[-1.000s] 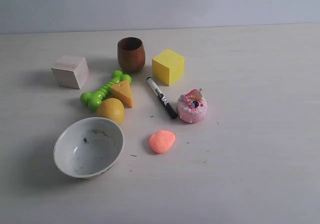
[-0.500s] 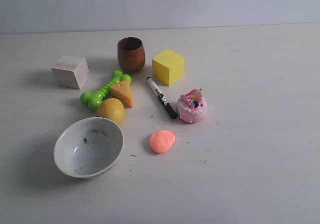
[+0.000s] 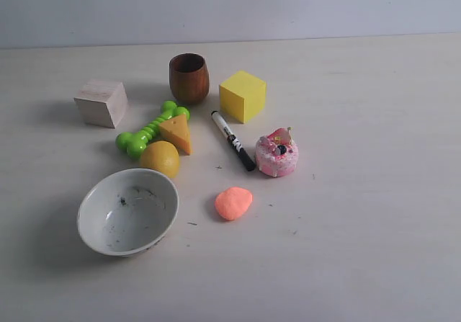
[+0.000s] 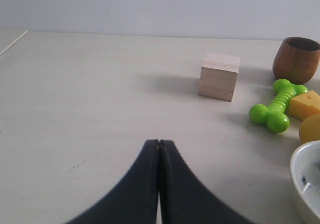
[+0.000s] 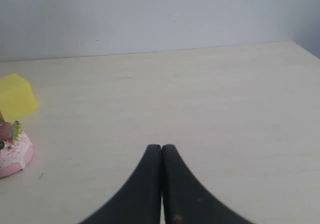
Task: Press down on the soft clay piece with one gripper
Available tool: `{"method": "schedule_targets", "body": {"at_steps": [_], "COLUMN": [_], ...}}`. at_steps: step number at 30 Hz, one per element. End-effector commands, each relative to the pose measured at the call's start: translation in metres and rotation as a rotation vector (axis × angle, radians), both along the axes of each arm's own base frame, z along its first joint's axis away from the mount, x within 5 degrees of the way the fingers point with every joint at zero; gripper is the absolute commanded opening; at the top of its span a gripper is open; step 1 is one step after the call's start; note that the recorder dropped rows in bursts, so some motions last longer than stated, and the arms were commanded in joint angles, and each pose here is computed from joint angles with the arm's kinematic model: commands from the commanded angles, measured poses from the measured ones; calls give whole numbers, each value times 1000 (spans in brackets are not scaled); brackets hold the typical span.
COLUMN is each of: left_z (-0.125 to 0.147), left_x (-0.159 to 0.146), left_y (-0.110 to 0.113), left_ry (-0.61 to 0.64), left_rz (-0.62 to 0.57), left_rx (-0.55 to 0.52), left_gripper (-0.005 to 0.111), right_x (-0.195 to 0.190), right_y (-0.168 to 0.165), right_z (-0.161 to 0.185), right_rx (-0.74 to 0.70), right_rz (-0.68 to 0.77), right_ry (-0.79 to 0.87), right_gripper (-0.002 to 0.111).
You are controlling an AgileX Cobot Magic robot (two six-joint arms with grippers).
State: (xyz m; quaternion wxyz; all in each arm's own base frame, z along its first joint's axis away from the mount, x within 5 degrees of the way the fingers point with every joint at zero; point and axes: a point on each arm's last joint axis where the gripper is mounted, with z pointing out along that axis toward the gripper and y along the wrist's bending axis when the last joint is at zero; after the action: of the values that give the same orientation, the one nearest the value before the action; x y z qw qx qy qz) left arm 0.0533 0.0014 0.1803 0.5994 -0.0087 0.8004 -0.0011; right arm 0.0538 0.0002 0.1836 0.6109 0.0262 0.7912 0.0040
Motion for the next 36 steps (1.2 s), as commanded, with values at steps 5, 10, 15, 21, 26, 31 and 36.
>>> {"method": "schedule_targets", "body": {"at_steps": [5,10,15,21,26,31,36], "left_z": [1,1,1,1,1,1,1], "left_x": [0,0,0,0,0,0,0], "left_y": [0,0,0,0,0,0,0], "left_ry": [-16,-16,-16,-16,-16,-16,-16], "left_rz": [-7,-7,-7,-7,-7,-7,-7], "left_rx": [1,1,1,1,1,1,1], "left_gripper": [0,0,0,0,0,0,0], "right_x": [3,1,1,-4,-9,-11,-12], "right_y": [-3,-5,-6,-9,-12,-7,-3], "right_z": [24,37,40,54,65,81,124], "right_rx": [6,-3,-5,104,274,211,112], "right_rz": [-38,-60,-63,-97,-98,-60,-39], "right_ry": [-285,-431,-454,-625,-776,-683,-587], "right_gripper": [0,0,0,0,0,0,0]}}
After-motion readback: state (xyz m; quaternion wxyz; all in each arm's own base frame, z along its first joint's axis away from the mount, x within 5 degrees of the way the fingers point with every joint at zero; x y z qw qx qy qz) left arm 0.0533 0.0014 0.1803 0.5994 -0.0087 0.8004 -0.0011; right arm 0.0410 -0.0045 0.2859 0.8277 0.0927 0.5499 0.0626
